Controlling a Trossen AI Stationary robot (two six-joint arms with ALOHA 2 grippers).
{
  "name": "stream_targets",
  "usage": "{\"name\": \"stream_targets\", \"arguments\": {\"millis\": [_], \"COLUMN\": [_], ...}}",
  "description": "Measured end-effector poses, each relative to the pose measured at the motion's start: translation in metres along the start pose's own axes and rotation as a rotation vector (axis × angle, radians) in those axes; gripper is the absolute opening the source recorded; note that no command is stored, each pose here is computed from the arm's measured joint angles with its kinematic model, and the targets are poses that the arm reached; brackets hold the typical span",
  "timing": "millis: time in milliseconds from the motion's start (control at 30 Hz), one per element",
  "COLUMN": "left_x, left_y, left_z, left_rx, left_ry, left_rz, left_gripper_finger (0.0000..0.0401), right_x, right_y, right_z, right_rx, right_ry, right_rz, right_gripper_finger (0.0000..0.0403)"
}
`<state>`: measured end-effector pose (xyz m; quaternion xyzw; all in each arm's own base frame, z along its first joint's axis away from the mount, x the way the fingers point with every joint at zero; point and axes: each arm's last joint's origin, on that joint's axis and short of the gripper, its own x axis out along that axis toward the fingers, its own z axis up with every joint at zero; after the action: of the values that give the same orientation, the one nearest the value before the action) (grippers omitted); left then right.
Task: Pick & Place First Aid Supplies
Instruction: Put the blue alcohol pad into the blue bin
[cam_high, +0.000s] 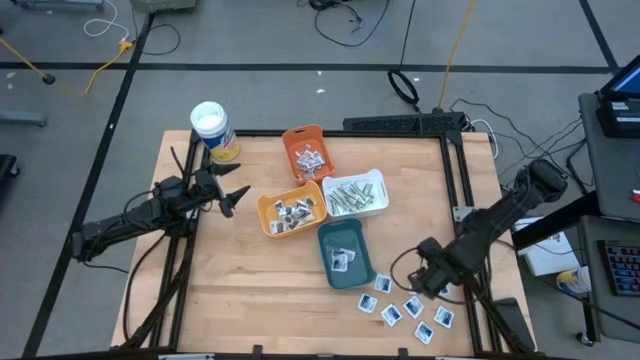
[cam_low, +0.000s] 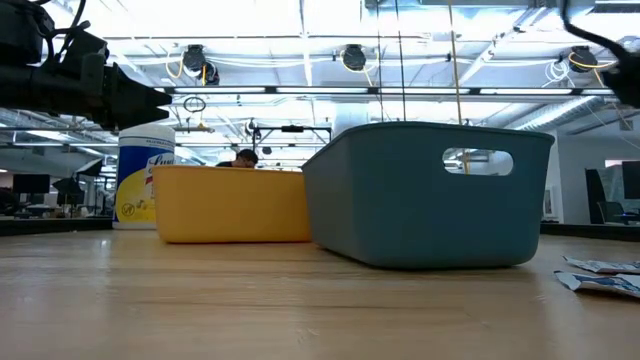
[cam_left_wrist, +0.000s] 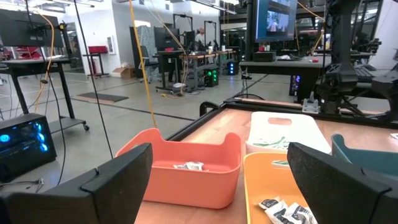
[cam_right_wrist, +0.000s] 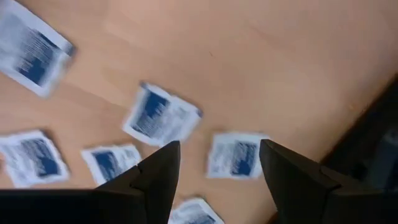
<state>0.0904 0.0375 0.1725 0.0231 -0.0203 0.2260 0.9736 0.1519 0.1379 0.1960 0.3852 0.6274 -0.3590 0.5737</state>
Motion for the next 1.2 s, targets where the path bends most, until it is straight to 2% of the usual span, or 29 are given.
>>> {"name": "stream_targets", "arguments": {"millis": [200, 367, 667, 833, 1033, 1100, 1200], "left_x": [0.000, 0.000, 0.000, 0.000, 0.000, 0.000, 0.000], "left_y": [0.000, 0.000, 0.000, 0.000, 0.000, 0.000, 0.000], "left_z": [0.000, 0.000, 0.000, 0.000, 0.000, 0.000, 0.000], "left_rx": [0.000, 0.000, 0.000, 0.000, 0.000, 0.000, 0.000], "left_ry": [0.000, 0.000, 0.000, 0.000, 0.000, 0.000, 0.000], "left_rz": [0.000, 0.000, 0.000, 0.000, 0.000, 0.000, 0.000], "left_gripper_finger": [0.0379, 0.0379, 0.0379, 0.0379, 0.0379, 0.0379, 0.0379], "right_x": [0.014, 0.029, 0.052, 0.058, 0.059, 0.059, 0.057], "right_y": [-0.006, -0.001, 0.000, 0.000, 0.003, 0.003, 0.002], "right_z": [-0.015, -0.023, -0.022, -0.021, -0.022, -0.023, -0.022], "right_rx": [-0.005, -0.029, -0.029, -0.031, -0.038, -0.042, -0.040], "right_ry": [0.064, 0.093, 0.079, 0.109, 0.125, 0.128, 0.122], "right_rz": [-0.053, -0.052, -0.092, -0.066, -0.035, -0.034, -0.044], "right_gripper_finger": [0.0215, 0.0215, 0.0208, 0.0152, 0.0024, 0.0010, 0.0010]}}
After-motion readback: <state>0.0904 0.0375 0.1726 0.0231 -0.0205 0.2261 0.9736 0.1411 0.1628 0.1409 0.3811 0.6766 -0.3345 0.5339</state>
